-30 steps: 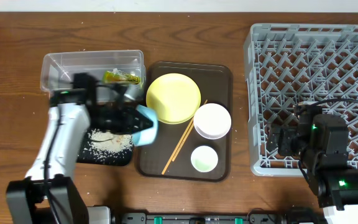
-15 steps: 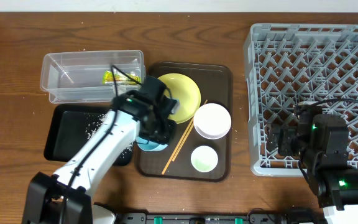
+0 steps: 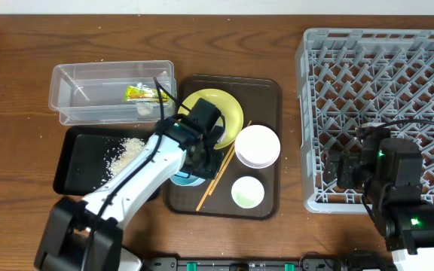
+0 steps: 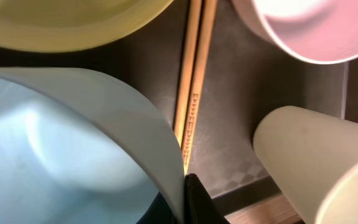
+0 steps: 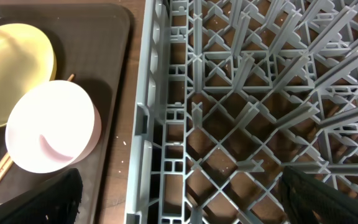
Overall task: Sort waste into correct bins and load items into the dishwasher rack
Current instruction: 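Return the blue bowl to the brown tray with the left gripper, then grasp the white cup with the left gripper and lift it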
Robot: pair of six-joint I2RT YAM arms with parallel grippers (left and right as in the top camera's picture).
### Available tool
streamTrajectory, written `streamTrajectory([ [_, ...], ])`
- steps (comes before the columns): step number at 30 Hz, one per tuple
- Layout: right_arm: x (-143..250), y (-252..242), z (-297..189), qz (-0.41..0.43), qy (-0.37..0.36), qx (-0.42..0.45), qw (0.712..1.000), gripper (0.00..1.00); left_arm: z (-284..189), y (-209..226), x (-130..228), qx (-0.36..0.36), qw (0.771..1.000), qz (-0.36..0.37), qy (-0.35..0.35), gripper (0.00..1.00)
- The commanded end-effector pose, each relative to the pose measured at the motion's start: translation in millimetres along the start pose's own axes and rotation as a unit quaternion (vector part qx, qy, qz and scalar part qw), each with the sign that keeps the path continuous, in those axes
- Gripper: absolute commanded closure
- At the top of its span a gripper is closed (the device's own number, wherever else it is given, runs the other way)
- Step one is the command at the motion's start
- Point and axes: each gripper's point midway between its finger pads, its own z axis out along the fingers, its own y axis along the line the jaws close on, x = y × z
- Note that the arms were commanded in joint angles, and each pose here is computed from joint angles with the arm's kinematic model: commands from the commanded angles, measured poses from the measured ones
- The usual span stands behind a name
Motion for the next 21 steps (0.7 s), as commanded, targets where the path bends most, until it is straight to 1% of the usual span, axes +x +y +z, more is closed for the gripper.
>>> streamTrajectory([
  [1,-8.3,-0.8,-5.3,0.005,-0.012,0.002,1.000,0.01,9.2,4.1,4.1,-0.012,1.000,-0.010,0.014,0.93],
  [3,-8.5,-0.7,-5.4,0.005,-0.012,0.002,1.000,0.01,10.8,4.5,4.0,-0.012,1.000,-0.010,0.016,0.91],
  [4,-8.4,-0.7,-5.4,0.005,-0.012,0.002,1.000,0.01,11.1,4.6,4.1,-0.012,1.000,-0.010,0.016,0.87],
  [8,-8.3,-0.8,-5.3,0.005,-0.012,0.002,1.000,0.01,11.4,4.7,4.4,-0.013,1.000,-0.011,0.017,0.85],
  [9,-8.4,-0.7,-5.4,0.005,-0.012,0.002,1.000,0.01,11.3,4.8,4.3,-0.013,1.000,-0.011,0.017,0.83],
  [10,-8.4,-0.7,-5.4,0.005,-0.012,0.002,1.000,0.01,11.3,4.8,4.3,-0.013,1.000,-0.011,0.017,0.76],
  [14,-8.1,-0.8,-5.3,0.005,-0.012,0.002,1.000,0.01,4.2,2.8,2.0,-0.012,1.000,-0.009,0.012,0.64],
  [21,-8.1,-0.8,-5.3,0.005,-0.012,0.002,1.000,0.01,-34.1,-10.9,-15.2,0.006,0.999,0.004,-0.049,0.47],
])
